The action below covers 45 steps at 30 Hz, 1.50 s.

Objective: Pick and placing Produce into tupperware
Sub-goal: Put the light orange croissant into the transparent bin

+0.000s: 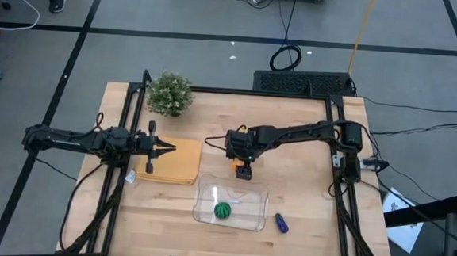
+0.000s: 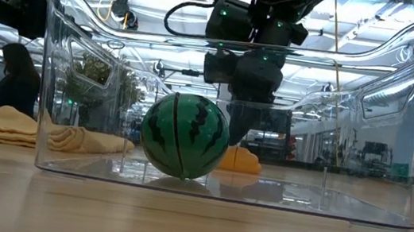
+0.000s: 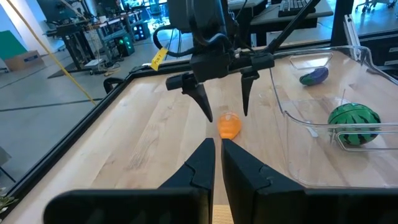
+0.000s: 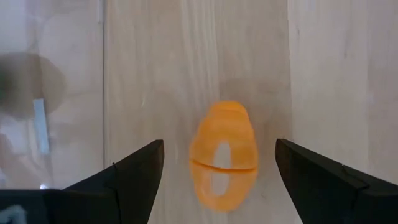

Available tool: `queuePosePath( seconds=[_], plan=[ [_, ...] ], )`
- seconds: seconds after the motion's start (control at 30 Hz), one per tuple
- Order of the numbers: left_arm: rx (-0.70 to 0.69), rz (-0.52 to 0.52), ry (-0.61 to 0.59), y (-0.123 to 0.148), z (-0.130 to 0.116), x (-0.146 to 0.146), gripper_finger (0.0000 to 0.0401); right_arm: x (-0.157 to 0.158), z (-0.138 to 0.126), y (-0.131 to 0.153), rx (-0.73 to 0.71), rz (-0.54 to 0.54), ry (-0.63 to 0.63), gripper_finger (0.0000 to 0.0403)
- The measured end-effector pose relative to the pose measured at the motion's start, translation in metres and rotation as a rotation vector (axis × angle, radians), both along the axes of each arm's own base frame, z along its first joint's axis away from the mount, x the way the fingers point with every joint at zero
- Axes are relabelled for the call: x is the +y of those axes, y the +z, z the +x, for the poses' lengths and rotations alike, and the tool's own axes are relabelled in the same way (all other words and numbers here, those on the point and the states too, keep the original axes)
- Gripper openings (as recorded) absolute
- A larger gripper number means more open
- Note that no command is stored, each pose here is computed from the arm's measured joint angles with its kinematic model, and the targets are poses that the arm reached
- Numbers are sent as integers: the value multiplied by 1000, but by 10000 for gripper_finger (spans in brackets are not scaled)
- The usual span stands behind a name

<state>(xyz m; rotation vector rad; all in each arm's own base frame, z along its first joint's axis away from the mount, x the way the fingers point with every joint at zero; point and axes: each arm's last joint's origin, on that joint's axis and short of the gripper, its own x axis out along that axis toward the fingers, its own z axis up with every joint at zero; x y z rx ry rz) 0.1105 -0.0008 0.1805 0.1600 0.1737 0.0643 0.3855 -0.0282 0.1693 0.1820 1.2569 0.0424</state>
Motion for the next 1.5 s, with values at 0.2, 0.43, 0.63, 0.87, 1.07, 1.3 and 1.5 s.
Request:
queuePosePath(
  seconds=[0.2, 0.43, 0.63, 0.87, 1.07, 1.3, 1.5],
  plan=[
    [0, -1, 0, 0, 0, 0, 33, 0, -1, -3, -2, 6, -12, 299],
    [0, -3, 0, 0, 0, 0, 33, 1, 0, -9, 15, 10, -15, 299],
    [1, -1, 0, 0, 0, 0, 33, 1, 0, -9, 21, 15, -29, 299],
    [1, -1, 0, 0, 0, 0, 33, 1, -3, -10, 52, 26, -44, 299],
    [1, 0, 0, 0, 0, 0, 33, 0, -3, -16, 82, 31, -55, 299],
    [1, 0, 0, 0, 0, 0, 33, 0, 0, -34, 135, 30, -50, 299],
    [1, 0, 0, 0, 0, 0, 33, -5, 0, -35, 137, 36, -59, 299]
  ],
)
